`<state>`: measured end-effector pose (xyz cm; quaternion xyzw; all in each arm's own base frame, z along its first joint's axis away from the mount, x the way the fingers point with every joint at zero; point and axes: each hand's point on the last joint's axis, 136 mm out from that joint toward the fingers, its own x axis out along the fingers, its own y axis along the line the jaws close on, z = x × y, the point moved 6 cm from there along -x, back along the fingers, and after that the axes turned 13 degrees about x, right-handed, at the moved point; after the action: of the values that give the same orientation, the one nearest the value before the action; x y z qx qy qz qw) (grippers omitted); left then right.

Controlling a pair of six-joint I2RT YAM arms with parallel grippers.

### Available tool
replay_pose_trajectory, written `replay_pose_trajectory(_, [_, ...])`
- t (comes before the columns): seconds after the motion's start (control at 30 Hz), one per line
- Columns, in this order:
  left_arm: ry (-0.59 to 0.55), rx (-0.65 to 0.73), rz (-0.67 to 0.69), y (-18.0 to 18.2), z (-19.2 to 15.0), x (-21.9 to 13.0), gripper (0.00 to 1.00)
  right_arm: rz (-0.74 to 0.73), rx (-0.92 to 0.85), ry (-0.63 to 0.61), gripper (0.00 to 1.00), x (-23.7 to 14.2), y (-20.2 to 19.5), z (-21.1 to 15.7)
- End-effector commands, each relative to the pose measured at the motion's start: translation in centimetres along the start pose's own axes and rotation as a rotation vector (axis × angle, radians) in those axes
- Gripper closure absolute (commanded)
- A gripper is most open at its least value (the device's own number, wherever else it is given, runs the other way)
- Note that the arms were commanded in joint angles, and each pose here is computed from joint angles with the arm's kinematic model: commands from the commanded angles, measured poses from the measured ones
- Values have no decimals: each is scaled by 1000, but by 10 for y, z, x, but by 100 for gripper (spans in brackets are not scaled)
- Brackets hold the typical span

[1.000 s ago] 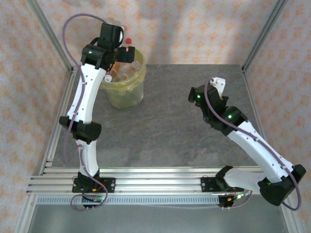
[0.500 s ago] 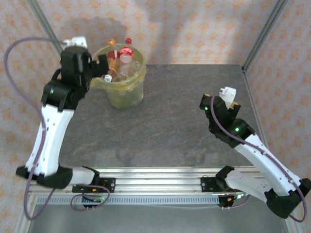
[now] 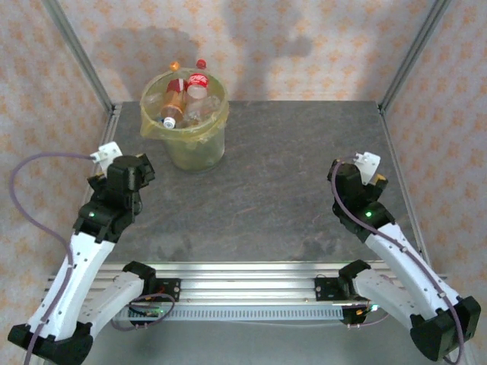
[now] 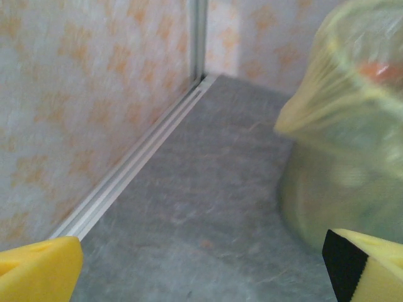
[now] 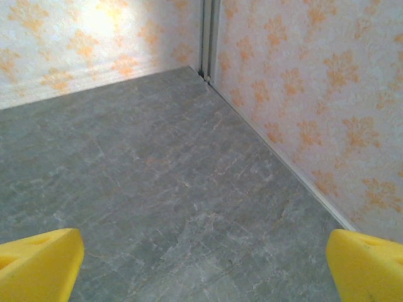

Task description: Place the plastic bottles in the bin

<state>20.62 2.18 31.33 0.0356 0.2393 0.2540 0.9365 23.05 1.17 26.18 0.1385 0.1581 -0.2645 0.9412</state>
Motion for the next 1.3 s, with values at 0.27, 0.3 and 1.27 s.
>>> replay_pose_trajectory(0.27, [31,-56,114,1,-60,49,0,28,0,-3,1,36,0,-24])
replay_pose_trajectory(0.3, [28,-52,118,-2,-64,54,0,27,-9,4,1,40,0,-27])
replay_pose_trajectory(1.27, [-127,87,34,-34,-117,121,0,201,-44,95,1,126,21,-89])
